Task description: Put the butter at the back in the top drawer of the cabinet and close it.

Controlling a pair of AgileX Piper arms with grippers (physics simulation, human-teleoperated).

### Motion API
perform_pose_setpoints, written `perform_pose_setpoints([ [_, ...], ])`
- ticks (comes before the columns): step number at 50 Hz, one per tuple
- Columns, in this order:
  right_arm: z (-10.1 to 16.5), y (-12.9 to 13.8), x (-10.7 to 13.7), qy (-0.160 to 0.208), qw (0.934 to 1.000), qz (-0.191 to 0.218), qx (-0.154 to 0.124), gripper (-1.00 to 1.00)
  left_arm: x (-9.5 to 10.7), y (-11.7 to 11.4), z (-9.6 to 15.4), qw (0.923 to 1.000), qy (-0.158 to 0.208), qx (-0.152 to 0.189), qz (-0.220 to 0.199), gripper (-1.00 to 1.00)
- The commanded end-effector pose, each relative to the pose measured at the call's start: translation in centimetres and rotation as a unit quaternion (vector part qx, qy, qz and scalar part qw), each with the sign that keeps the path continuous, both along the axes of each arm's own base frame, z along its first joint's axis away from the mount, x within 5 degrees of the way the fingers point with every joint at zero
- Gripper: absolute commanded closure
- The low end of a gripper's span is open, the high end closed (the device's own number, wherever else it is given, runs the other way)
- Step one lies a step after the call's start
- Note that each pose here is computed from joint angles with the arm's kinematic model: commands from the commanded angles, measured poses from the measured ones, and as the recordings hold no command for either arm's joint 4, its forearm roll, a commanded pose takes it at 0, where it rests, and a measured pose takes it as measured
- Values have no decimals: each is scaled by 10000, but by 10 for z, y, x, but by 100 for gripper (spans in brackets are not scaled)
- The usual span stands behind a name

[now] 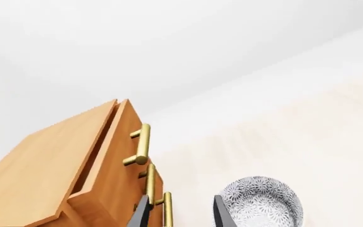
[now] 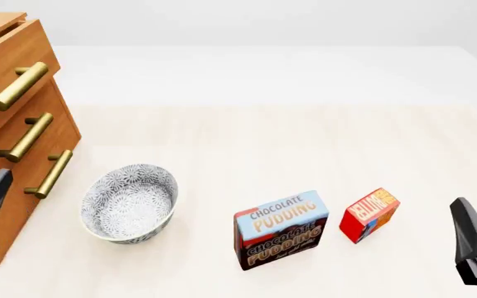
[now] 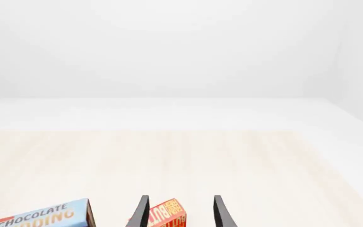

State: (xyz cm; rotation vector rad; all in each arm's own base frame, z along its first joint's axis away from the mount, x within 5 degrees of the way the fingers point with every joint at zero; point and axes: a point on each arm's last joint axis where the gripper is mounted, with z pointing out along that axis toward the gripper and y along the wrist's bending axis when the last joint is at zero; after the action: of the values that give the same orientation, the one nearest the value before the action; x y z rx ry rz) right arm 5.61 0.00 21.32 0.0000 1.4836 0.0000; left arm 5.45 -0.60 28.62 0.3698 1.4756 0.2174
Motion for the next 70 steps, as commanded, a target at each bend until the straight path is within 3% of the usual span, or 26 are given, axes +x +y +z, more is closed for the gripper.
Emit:
perform_pose_setpoints([
  [1, 0, 0, 0, 0, 10000, 0, 0, -100, -8, 0, 29, 9991, -128, 388, -118, -100],
  [14, 0, 0, 0, 0, 10000, 0, 0, -100, 11, -5, 21, 9954, -24, 923, -254, -100],
  [37, 0, 0, 0, 0, 10000, 0, 0, -100, 21, -11, 16, 9837, -68, 1731, -483, -100],
  [54, 0, 0, 0, 0, 10000, 0, 0, -100, 24, -11, 19, 9713, -44, 2328, -484, -100],
  [63, 0, 0, 0, 0, 10000, 0, 0, -100, 26, -11, 20, 9604, 11, 2751, -451, -100],
  [66, 0, 0, 0, 0, 10000, 0, 0, -100, 27, -10, 13, 9519, 100, 3032, -420, -100],
  [70, 0, 0, 0, 0, 10000, 0, 0, -100, 25, -9, 24, 9512, 90, 3060, -387, -100],
])
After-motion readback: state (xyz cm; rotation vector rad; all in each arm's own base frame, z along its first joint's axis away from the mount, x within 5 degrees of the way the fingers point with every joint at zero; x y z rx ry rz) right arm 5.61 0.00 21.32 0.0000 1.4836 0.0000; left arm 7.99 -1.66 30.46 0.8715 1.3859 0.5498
